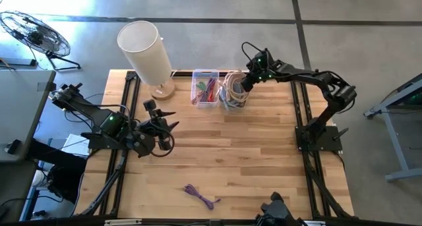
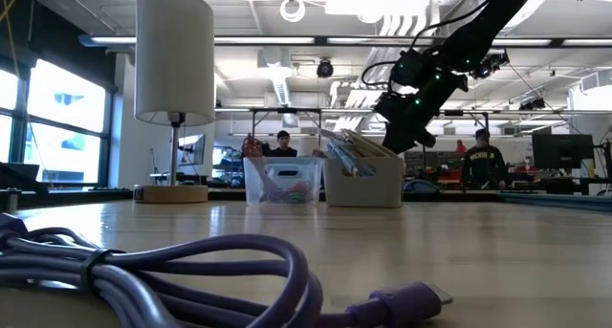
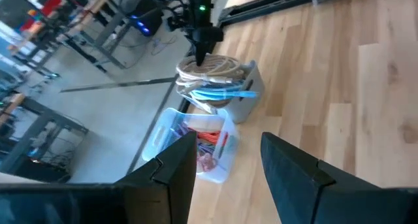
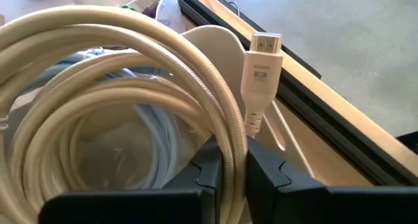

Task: Pick & Place USB Port
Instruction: Put the light brown usb cable into the white bin, then put the violet charger cable into the transparent bin

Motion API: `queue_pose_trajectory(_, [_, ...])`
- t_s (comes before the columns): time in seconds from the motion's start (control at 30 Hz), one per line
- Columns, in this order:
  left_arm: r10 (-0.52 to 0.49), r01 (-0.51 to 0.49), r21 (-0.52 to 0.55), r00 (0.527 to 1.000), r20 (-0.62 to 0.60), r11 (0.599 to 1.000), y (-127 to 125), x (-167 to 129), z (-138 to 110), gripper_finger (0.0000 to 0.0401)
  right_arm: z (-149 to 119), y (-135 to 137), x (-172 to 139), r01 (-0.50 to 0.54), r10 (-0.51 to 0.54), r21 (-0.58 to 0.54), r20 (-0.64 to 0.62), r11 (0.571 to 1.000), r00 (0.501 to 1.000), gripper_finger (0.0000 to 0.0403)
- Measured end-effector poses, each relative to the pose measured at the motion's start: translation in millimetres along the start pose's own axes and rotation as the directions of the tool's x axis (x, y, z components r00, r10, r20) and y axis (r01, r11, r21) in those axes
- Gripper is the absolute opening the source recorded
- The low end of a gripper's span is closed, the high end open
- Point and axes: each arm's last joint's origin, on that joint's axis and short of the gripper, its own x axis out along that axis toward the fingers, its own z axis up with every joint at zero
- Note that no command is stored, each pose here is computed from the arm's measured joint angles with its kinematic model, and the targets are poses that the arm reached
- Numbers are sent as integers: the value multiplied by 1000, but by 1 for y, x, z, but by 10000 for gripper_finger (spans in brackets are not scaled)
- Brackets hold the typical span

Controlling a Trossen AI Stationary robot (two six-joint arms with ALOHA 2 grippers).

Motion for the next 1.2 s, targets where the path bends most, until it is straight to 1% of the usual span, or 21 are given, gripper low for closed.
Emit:
queue_pose_trajectory(0.03, [-8, 8, 0, 1000, -2, 1000, 0, 0, 0, 166, 0, 0, 0, -1, 1, 9, -1, 1000, 1000, 32])
queue_pose_trajectory(0.1, [-14, 14, 0, 1000, -3, 1000, 0, 0, 0, 166, -1, 0, 0, -9, 9, 20, -5, 1000, 1000, 50])
queue_pose_trajectory(0.23, [-38, 38, 0, 999, -8, 999, -1, 0, 0, 166, 0, 2, 0, -69, 69, 20, -5, 997, 998, 106])
queue_pose_trajectory(0.33, [-58, 58, -1, 998, -13, 998, -2, 0, 0, 166, 0, 4, 0, -94, 94, 18, -3, 995, 996, 149])
queue_pose_trajectory(0.47, [-93, 93, -7, 995, -20, 996, -3, 0, -1, 166, 4, 7, -9, -134, 134, 10, 21, 991, 991, 208])
queue_pose_trajectory(0.57, [-150, 149, -17, 988, -28, 989, -4, -1, -1, 166, 9, 11, -22, -176, 177, -9, 61, 984, 982, 244])
queue_pose_trajectory(0.67, [-253, 250, -62, 967, -30, 966, 0, -6, 3, 166, 17, 17, -44, -182, 186, -37, 125, 983, 975, 263])
queue_pose_trajectory(0.73, [-327, 325, -75, 945, -7, 943, 5, -12, 12, 166, 22, 22, -63, -182, 190, -61, 174, 981, 966, 269])
queue_pose_trajectory(0.8, [-408, 409, -49, 913, 18, 911, 10, -19, 21, 166, 26, 27, -84, -179, 194, -86, 228, 980, 954, 270])
queue_pose_trajectory(0.83, [-457, 458, -24, 889, 31, 889, 12, -22, 26, 166, 27, 30, -95, -178, 198, -99, 254, 979, 947, 270])
queue_pose_trajectory(0.9, [-550, 547, 55, 834, 48, 835, 12, -26, 35, 166, 28, 38, -118, -180, 210, -127, 298, 975, 931, 270])
queue_pose_trajectory(0.97, [-620, 607, 166, 784, 32, 777, 6, -26, 39, 166, 26, 47, -139, -188, 231, -156, 330, 970, 915, 271])
queue_pose_trajectory(1.03, [-671, 651, 250, 741, -7, 716, -4, -23, 41, 166, 21, 55, -159, -199, 252, -181, 349, 963, 903, 271])
queue_pose_trajectory(1.1, [-708, 697, 288, 701, -83, 657, -15, -17, 37, 166, 15, 64, -176, -213, 275, -204, 356, 955, 893, 271])
queue_pose_trajectory(1.17, [-709, 728, 298, 679, -190, 618, -27, -10, 30, 166, 7, 71, -191, -228, 296, -221, 352, 948, 888, 271])
queue_pose_trajectory(1.2, [-694, 736, 298, 675, -252, 607, -33, -6, 26, 166, 3, 75, -197, -238, 307, -227, 348, 944, 886, 271])
